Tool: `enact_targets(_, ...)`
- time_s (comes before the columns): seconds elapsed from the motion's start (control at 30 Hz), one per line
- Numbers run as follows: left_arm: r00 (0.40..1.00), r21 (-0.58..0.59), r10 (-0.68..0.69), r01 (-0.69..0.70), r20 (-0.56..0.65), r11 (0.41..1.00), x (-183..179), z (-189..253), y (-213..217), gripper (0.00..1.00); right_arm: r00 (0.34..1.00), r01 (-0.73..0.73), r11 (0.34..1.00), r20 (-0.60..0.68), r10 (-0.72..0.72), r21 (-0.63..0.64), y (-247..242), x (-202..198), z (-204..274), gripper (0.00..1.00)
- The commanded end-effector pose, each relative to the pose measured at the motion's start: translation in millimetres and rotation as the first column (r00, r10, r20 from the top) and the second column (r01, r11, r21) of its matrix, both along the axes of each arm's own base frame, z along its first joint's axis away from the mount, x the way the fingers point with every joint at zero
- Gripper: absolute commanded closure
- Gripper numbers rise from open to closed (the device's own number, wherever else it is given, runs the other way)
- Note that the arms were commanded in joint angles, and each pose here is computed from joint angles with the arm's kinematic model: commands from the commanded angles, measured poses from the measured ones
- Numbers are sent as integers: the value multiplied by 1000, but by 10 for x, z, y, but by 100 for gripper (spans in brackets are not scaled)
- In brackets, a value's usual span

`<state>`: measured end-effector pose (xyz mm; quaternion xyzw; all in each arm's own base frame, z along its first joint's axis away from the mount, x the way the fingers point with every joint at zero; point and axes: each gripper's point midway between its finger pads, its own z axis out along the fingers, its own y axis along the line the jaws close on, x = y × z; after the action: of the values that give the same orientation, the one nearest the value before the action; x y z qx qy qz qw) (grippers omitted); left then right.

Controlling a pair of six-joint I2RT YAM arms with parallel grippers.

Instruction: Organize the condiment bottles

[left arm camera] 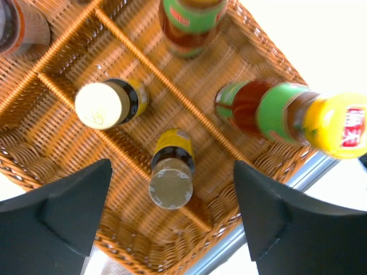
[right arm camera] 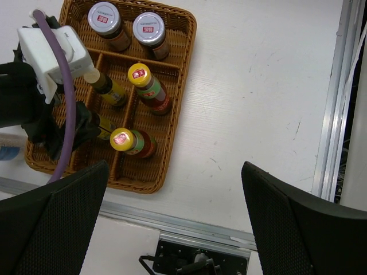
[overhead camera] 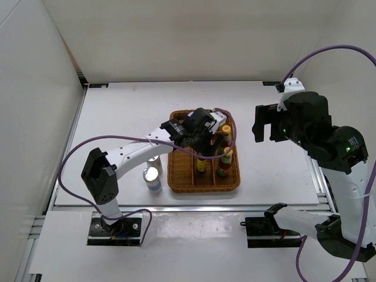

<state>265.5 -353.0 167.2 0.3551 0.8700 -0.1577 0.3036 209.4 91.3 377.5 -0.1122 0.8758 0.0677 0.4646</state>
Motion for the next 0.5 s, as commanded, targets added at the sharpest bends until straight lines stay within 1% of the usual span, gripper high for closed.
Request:
enact_targets(0.0, 997, -116, -14, 23, 76, 993, 22, 508, -90, 0, 999, 17, 1000, 37, -18, 13, -24, 25, 67, 1)
enact_targets(0.1, 989, -126, 26, -8, 143, 992, 76, 790, 24, 0, 999, 13, 1000, 40, -13, 6, -5, 62, 68, 1)
enact_targets(0.13, 978, -148, 70, -41, 196, 988, 101, 1028, 142, 0, 999, 5, 1000, 37, -5, 11, 10, 56, 66, 1)
enact_targets(0.2, 960, -192, 117, -69, 254, 979, 90, 1324, 296, 0, 1000, 5, 1000, 30, -5, 6, 23, 77, 46, 1)
enact_targets(0.23, 950, -186, 138, -87, 280, 979, 81, 1367, 412, 0, 1000, -3, 1000, 27, 2, 10, 38, 71, 45, 1)
enact_targets(0.27, 933, -251, 171, -92, 316, 964, 63, 1607, 539, 0, 1000, -3, 1000, 27, 3, 10, 38, 71, 45, 1)
enact_targets(0.3, 922, -260, 219, -137, 320, 956, 154, 1632, 736, 0, 999, -3, 1000, 35, 2, 15, 46, 84, 61, 1)
enact_targets(0.37, 904, -241, 284, -212, 321, 947, 238, 1507, 1036, 0, 999, -3, 1000, 35, 2, 15, 46, 85, 62, 1)
enact_targets(0.4, 873, -251, 362, -289, 326, 924, 327, 1521, 1305, 0, 1000, -3, 1000, 24, 3, 8, 48, 88, 21, 1)
enact_targets(0.43, 867, -234, 383, -320, 319, 918, 360, 1426, 1421, 0, 999, -3, 1000, 32, 2, 13, 56, 101, 37, 1)
enact_targets(0.47, 871, -210, 396, -346, 290, 914, 347, 1236, 1529, 0, 1000, -3, 1000, 13, 3, 1, 60, 107, -39, 1)
